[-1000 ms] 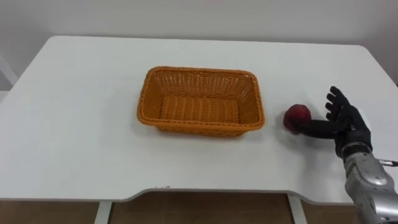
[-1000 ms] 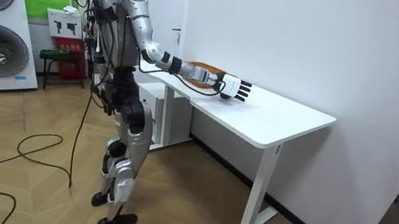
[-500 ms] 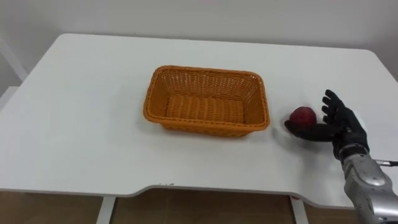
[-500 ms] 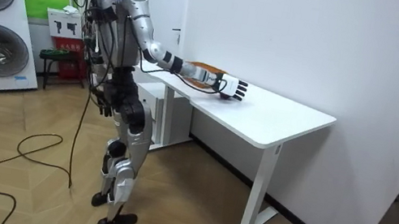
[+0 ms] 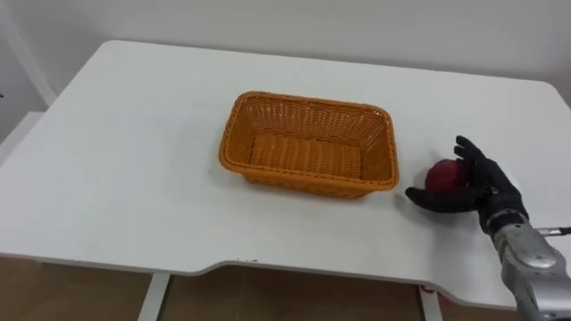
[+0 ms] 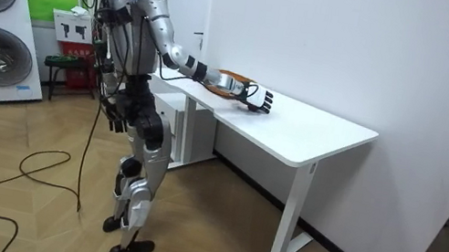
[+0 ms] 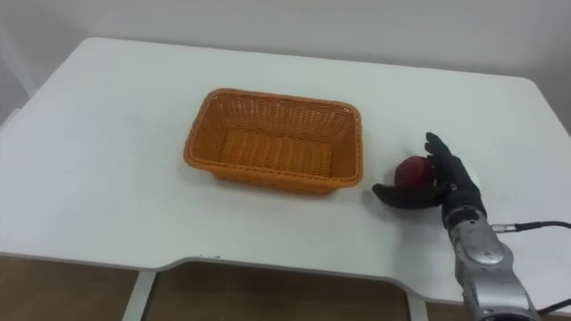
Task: Pick and place apple
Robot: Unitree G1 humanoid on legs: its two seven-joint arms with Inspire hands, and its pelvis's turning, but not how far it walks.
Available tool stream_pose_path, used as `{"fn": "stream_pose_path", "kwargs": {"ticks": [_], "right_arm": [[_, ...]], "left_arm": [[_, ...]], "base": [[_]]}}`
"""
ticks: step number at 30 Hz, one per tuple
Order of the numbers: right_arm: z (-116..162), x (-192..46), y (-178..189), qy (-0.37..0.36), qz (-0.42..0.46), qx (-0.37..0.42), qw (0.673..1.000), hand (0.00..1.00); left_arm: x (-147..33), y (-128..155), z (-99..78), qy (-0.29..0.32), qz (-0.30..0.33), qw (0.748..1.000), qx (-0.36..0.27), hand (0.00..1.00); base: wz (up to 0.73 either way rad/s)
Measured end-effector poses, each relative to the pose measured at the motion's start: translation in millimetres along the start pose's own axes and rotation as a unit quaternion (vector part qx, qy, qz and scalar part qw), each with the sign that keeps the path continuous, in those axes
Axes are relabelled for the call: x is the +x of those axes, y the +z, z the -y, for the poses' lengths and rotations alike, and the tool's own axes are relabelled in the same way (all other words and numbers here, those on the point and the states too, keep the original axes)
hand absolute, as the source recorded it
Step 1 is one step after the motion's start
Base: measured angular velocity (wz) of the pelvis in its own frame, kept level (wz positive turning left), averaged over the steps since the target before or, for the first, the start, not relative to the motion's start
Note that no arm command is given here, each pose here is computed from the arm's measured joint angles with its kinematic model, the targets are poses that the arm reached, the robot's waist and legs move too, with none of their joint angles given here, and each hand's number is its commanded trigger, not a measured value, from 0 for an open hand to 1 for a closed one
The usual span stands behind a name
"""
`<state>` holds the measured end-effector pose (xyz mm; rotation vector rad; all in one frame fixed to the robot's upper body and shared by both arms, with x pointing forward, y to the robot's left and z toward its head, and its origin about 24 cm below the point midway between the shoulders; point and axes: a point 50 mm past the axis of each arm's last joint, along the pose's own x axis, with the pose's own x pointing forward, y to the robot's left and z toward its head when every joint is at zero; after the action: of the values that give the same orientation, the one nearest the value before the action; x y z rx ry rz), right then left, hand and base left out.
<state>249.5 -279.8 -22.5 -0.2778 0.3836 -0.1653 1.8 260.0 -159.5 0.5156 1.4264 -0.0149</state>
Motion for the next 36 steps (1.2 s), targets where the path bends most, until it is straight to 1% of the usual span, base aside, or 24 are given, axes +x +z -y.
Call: {"fn": "stream_pose_path", "kwargs": {"ticks": [3,6,16,19,24,34,36], "right_arm": [[6.0,0.0,0.2,-0.01,0.0,-0.044,0.999,1.0],[9.8,0.2,1.3,-0.011,0.0,-0.071,0.997,1.0],[7.0,0.5,1.2,-0.011,0.0,-0.09,0.996,1.0],[5.5,0.6,0.9,-0.012,0.0,-0.089,0.996,1.0],[8.9,0.9,-5.1,-0.034,-0.016,-0.036,0.999,1.0],[10.8,0.6,-6.4,-0.068,-0.022,-0.028,0.997,1.0],[11.1,1.5,3.2,-0.085,-0.007,-0.024,0.996,1.0]], "left_arm": [[-0.1,1.4,-2.8,0.004,0.005,1.0,0.002,0.0],[-0.1,1.3,-5.2,0.007,0.007,1.0,0.003,0.0],[-0.1,1.1,-7.3,0.007,0.008,1.0,0.015,0.0],[0.0,2.2,-6.6,0.005,0.01,1.0,0.023,0.0],[0.8,6.7,-8.1,0.007,0.014,1.0,0.024,0.0],[0.8,5.0,-7.6,0.007,0.005,1.0,0.021,0.0],[0.8,4.3,-6.2,0.006,-0.002,1.0,0.02,0.0]], "base": [[0.0],[0.0],[0.0],[0.0],[0.0],[0.0],[-0.07]]}}
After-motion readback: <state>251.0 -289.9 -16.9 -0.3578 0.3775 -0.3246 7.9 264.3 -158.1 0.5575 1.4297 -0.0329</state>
